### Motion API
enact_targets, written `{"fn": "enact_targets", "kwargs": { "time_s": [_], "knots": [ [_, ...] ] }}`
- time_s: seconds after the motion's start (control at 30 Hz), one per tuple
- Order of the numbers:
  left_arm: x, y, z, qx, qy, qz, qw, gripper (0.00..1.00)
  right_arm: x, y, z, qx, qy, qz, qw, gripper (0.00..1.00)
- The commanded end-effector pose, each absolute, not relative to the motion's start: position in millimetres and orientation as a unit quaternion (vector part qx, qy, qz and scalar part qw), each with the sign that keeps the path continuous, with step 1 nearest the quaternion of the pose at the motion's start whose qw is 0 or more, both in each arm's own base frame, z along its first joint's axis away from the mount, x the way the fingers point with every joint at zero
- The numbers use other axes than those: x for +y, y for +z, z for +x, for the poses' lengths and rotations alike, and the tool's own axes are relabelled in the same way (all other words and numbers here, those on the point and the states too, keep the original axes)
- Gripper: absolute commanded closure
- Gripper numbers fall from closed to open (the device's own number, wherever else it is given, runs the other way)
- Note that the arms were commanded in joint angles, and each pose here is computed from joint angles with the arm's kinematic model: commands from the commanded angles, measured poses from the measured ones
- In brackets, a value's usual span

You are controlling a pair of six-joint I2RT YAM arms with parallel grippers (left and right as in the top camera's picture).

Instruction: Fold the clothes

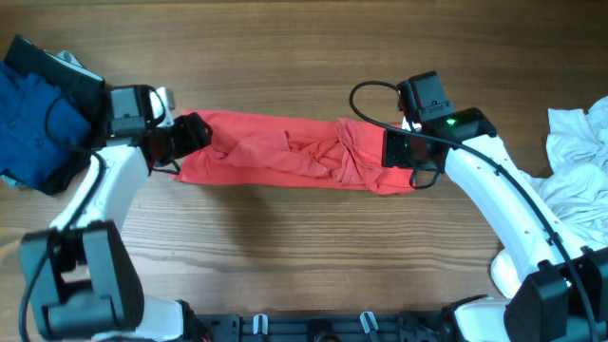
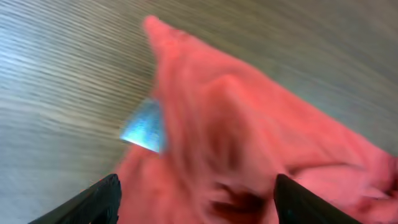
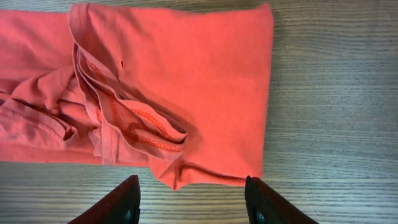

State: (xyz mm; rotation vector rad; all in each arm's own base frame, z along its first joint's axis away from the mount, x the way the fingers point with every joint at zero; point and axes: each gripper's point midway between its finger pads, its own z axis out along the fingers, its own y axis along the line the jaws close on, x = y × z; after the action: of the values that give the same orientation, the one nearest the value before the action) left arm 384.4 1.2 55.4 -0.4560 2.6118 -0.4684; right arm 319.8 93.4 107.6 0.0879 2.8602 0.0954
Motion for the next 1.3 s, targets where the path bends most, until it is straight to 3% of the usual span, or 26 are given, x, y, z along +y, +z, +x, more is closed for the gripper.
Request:
{"fn": "enact_targets", "kwargs": {
  "time_s": [0.0,0.13,0.37,0.57,0.63,0.8,0.93,1.13,1.27],
  "knots": [
    [20.4,39.1,390.5,0.951,-0.160,-0.123,0.233,0.19,94.7,106.6,319.4,0.990,0.035,0.035,0.135,0.45],
    [22.8,25.8,395.0,0.954,-0.156,-0.104,0.233,0.16,94.7,106.6,319.6,0.990,0.035,0.035,0.136,0.45],
    [-10.6,-13.2,380.7,0.958,-0.218,-0.081,0.169,0.18,95.0,106.8,320.3,0.989,0.036,0.035,0.137,0.45],
    [-47.4,-13.5,372.0,0.952,-0.265,-0.050,0.144,0.42,95.0,106.9,320.5,0.989,0.036,0.035,0.137,0.44],
    [-47.8,-13.8,371.1,0.952,-0.265,-0.050,0.142,0.64,94.9,106.8,320.1,0.989,0.036,0.035,0.136,0.45],
    [-23.8,-26.0,363.0,0.970,-0.195,-0.071,0.124,0.96,94.2,106.1,317.7,0.990,0.034,0.035,0.132,0.45],
    [19.9,-10.9,366.6,0.973,-0.120,-0.145,0.135,0.96,93.7,105.7,316.6,0.990,0.033,0.035,0.129,0.45],
    [99.1,77.3,392.4,0.959,0.001,-0.195,0.206,0.96,65.9,106.7,323.7,0.988,-0.012,0.062,0.143,0.44],
    [98.2,129.8,418.4,0.950,-0.011,-0.187,0.249,0.96,46.5,106.3,325.4,0.987,-0.020,0.073,0.139,0.44]
  ]
}}
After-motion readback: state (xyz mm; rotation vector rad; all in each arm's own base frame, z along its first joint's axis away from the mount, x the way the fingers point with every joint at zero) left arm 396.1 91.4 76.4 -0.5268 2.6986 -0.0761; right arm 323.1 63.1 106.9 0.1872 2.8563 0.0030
